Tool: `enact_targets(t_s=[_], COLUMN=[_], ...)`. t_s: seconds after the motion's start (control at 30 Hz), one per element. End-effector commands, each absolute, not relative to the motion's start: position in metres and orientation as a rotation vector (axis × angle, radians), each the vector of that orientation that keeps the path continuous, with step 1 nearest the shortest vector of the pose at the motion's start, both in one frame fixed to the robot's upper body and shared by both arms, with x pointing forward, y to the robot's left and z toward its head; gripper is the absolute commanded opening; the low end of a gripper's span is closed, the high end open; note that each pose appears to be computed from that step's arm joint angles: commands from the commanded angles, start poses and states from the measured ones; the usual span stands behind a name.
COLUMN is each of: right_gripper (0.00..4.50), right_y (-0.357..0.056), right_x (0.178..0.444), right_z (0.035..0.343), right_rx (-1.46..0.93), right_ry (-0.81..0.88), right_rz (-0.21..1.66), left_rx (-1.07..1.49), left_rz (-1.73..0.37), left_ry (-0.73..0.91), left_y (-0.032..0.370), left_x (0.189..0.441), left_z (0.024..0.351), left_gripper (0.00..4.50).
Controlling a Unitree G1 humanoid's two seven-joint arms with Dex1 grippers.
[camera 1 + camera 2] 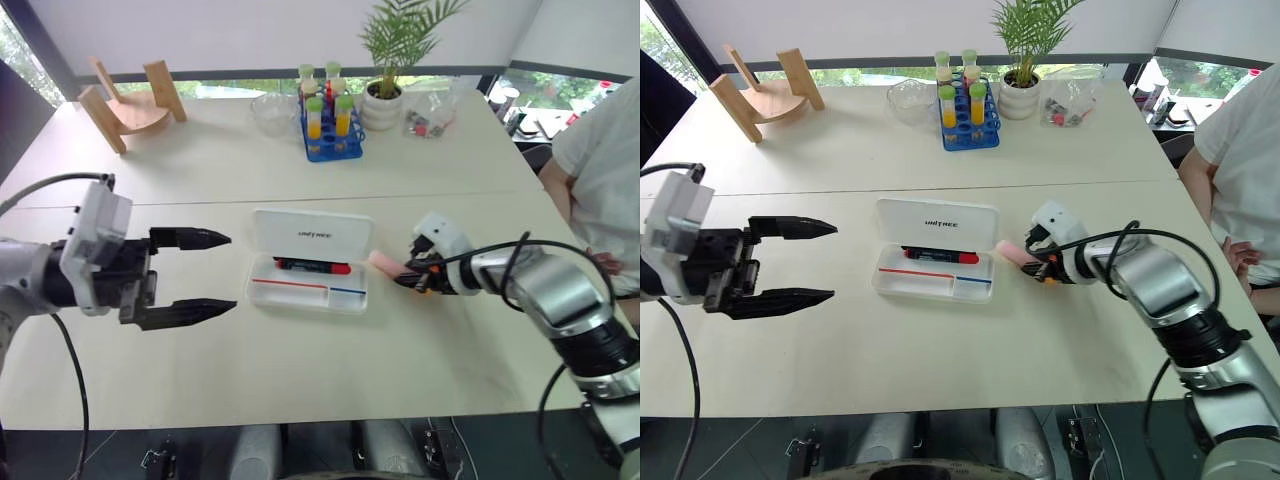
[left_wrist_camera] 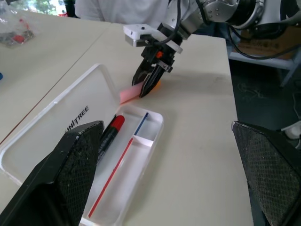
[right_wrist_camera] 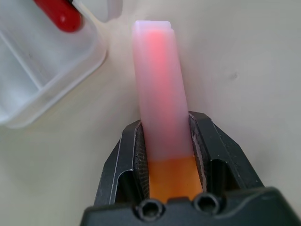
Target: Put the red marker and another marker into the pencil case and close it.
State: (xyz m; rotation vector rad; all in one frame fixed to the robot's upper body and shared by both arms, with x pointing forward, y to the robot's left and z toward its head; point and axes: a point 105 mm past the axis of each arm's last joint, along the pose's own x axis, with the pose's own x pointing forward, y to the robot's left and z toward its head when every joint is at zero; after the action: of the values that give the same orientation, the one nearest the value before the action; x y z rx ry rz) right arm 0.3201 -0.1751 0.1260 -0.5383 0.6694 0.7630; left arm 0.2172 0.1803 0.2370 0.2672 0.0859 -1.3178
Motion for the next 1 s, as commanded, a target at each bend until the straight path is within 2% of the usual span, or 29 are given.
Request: enact_targets(t_s=[0.03, 0.1, 0.2, 0.37, 0.7, 1.0], right_gripper=[0.84, 0.84, 0.84, 0.84, 0.84, 0.84], right_y=[-0.159, -0.143, -0.116, -0.072, 0.003, 0.01], right_x=[0.304, 0.285, 0.269, 0.271, 0.291, 0.295], right_z=[0.181, 0.191, 0.189, 0.165, 0.144, 0.136], right_rx=[-0.639, -0.665, -0.679, -0.788, -0.736, -0.734], right_ry=[0.499, 0.471, 0.416, 0.309, 0.258, 0.279], right_rz=[0.953, 1.107, 1.277, 1.415, 1.479, 1.469], left_rx=[0.329, 0.35, 0.372, 0.382, 0.358, 0.363], left_rz=[-1.325, -1.322, -1.328, -1.362, -1.429, -1.418], left_ry=[0.076, 0.091, 0.087, 0.07, 0.11, 0.111], left_y=[0.193, 0.199, 0.202, 0.197, 0.184, 0.182], left_x=[0.216, 0.22, 0.226, 0.229, 0.209, 0.206], left_z=[0.246, 0.248, 0.251, 0.255, 0.244, 0.243], left_gripper=[4.5, 4.5, 4.5, 4.5, 4.5, 4.5])
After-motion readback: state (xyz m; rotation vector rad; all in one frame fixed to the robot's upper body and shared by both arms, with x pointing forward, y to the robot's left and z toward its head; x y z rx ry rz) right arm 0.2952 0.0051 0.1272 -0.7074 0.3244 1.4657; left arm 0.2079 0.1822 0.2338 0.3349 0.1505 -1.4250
